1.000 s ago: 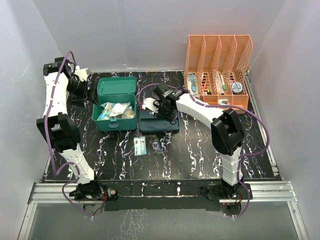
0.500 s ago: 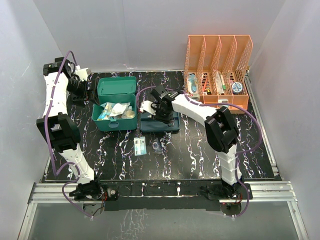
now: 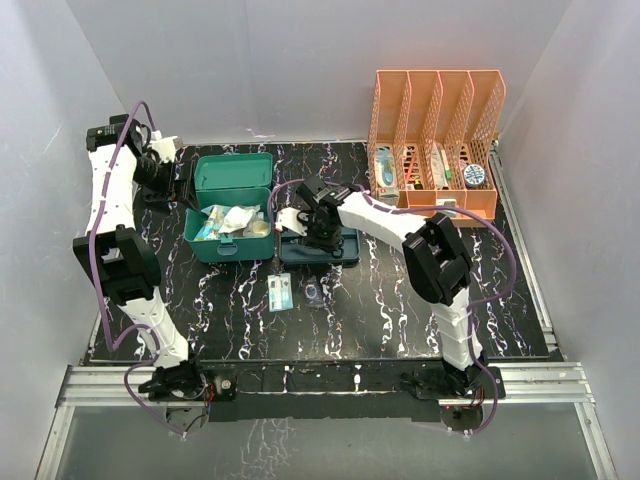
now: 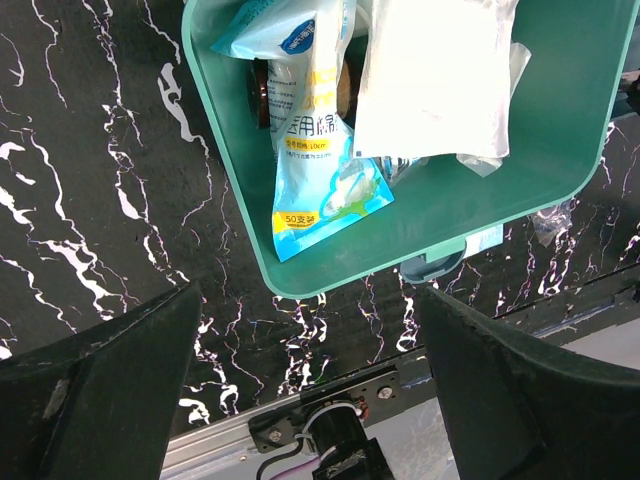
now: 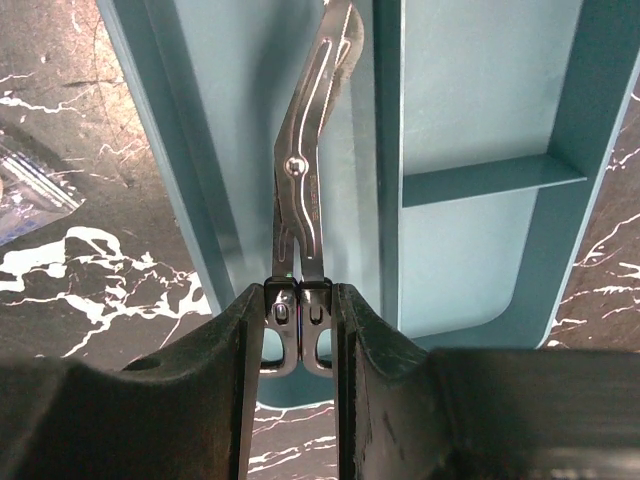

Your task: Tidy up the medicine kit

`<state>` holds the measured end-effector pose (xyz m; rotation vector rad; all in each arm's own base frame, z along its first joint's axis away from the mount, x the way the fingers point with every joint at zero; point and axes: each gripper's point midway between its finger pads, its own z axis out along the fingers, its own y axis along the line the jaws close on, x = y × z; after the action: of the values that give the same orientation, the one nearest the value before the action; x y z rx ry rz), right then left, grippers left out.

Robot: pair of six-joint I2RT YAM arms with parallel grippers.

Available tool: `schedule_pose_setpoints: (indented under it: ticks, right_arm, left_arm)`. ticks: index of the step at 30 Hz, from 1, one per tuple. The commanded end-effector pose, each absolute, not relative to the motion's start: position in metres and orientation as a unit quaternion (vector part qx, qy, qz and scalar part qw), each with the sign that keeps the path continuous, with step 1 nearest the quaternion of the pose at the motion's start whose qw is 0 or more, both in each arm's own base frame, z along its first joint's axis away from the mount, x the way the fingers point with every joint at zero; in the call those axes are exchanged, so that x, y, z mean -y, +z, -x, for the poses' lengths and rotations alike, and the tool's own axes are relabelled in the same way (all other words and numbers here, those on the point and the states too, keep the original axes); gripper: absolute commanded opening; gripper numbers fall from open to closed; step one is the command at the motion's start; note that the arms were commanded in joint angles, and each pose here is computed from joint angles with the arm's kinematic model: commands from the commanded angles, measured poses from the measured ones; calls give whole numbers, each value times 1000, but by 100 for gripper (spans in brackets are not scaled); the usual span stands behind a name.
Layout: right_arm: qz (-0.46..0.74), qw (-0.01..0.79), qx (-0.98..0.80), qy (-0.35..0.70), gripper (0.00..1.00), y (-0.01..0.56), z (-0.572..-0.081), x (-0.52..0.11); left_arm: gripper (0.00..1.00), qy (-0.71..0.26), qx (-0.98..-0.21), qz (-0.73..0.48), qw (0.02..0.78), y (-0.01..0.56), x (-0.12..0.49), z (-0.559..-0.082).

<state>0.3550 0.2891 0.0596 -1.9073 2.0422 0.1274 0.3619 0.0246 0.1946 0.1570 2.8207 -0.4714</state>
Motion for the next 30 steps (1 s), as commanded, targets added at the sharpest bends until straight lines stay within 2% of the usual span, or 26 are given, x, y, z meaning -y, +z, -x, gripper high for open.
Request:
schedule_pose_setpoints:
  ticks: [1,12,15,22,25,30]
  right_arm:
    - [686,180,-703,51,0,49,-359,-301]
    - [685,175,-705,50,2,38,-363,-307]
    - [676,194,-710,45,14,48,-369,-309]
    - [647,273,-710,40,29,105,-385,-320]
    - [636,303,-709,34,41,128,-389,-320]
    - [617,336,-710,38,45,154,-386,-317]
  left_arm:
    - [88,-171,-972,-62,151,208,-22,-354]
    - [88,-175,-972,-63,145,203,-20,-349]
    - [88,-176,-972,-64,145,204,-19,-348]
    - [88,-174,-972,-64,145,203,-20,-345]
    - [88,-171,-972,-64,145,203,-20,-345]
    - [88,-168,-973,-62,146,205,-21,-345]
